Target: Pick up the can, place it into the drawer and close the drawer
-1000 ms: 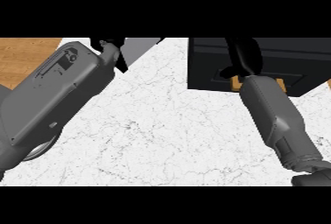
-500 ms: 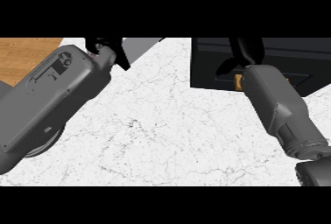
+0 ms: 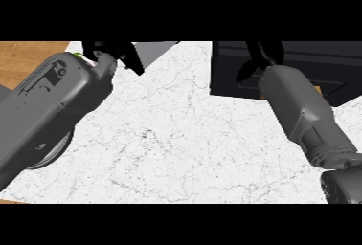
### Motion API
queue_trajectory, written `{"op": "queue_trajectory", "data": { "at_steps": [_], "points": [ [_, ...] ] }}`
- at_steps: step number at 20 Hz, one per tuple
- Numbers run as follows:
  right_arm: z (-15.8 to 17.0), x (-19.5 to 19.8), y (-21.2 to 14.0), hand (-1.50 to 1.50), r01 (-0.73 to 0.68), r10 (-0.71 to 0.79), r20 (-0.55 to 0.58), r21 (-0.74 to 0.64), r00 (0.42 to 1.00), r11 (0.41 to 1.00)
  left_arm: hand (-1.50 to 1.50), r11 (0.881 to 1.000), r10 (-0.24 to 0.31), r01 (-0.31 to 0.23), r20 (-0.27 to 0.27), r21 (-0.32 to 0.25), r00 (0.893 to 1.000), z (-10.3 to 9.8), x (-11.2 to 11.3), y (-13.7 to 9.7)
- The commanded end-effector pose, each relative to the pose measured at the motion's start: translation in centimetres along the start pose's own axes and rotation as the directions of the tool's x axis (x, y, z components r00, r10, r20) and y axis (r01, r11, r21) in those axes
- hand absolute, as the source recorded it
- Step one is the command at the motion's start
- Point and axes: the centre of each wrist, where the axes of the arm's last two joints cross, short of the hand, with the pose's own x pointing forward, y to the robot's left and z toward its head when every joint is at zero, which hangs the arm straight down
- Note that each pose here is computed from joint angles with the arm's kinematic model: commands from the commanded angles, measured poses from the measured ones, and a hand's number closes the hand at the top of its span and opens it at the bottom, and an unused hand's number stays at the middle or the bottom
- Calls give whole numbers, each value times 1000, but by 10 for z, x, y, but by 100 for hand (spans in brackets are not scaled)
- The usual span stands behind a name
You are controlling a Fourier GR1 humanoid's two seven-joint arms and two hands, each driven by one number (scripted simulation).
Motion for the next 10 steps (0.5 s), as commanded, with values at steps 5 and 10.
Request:
{"op": "queue_trajectory", "data": {
  "at_steps": [5, 10],
  "points": [
    [-19, 13, -22, -150, 494, -504, -62, -122, 862, 861, -150, 1000, -2, 2, -6, 5, 1000, 4, -1, 6],
    [-22, 4, -31, -150, 544, -554, -52, -135, 831, 828, -150, 1000, -5, 5, -4, -10, 1000, 13, -1, 4]
  ]
}}
